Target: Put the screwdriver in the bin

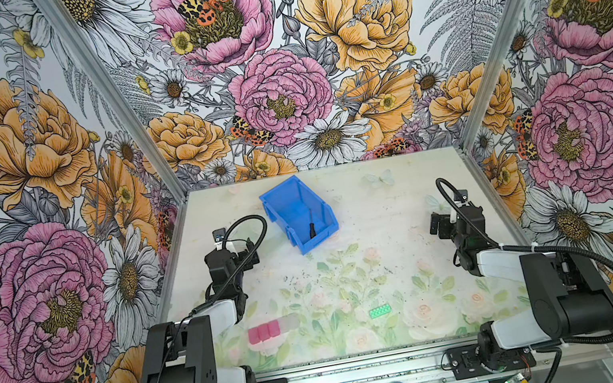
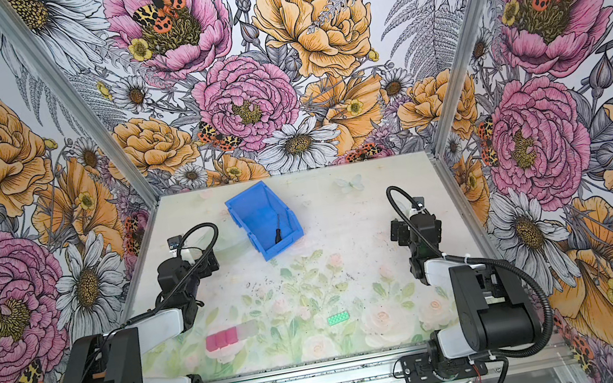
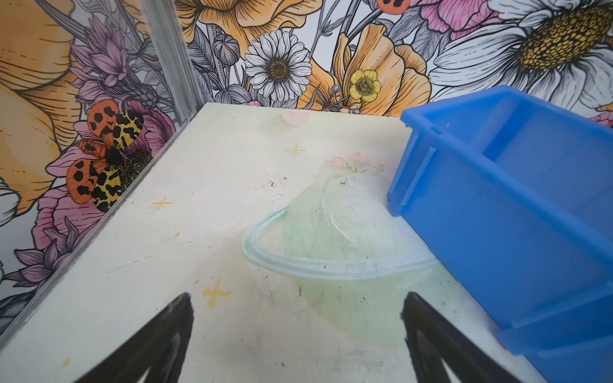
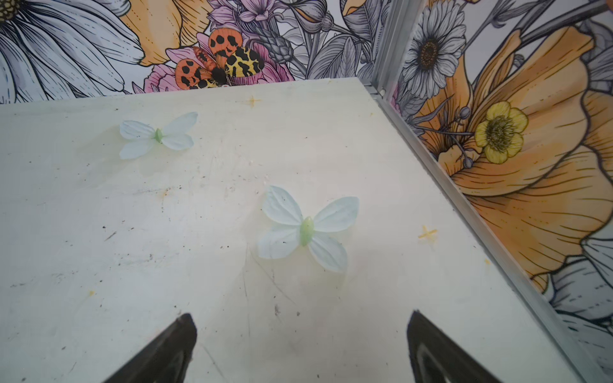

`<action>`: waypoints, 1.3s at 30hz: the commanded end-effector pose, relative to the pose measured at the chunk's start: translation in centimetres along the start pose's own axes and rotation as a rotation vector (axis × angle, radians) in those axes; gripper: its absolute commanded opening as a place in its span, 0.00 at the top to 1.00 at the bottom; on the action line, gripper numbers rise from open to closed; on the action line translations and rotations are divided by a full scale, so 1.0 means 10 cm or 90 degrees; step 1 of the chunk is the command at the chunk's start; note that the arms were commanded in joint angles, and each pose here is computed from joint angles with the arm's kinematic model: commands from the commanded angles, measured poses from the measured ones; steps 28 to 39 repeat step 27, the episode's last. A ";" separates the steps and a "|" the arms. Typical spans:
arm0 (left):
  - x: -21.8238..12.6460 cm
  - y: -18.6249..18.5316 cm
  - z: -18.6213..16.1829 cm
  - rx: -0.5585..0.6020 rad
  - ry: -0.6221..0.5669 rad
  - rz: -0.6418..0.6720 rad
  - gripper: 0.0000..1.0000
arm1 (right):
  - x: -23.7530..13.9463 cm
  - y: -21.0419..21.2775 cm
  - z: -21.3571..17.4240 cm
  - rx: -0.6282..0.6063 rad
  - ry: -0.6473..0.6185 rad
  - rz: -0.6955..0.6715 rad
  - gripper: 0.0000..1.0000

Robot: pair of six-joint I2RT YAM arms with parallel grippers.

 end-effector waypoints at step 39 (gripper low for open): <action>0.10 -0.04 0.04 0.001 -0.061 -0.041 0.01 | 0.01 0.07 0.24 -0.010 -0.119 0.018 0.00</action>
Point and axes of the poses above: each gripper's point midway between its finger pads, its own x axis out along the fingers, its own y axis along the line the jaws close on, z = x × y, the point moved 2 cm from there along -x, back along the fingers, and after that the axes turned 14 degrees about -x, right-handed, at the moved point
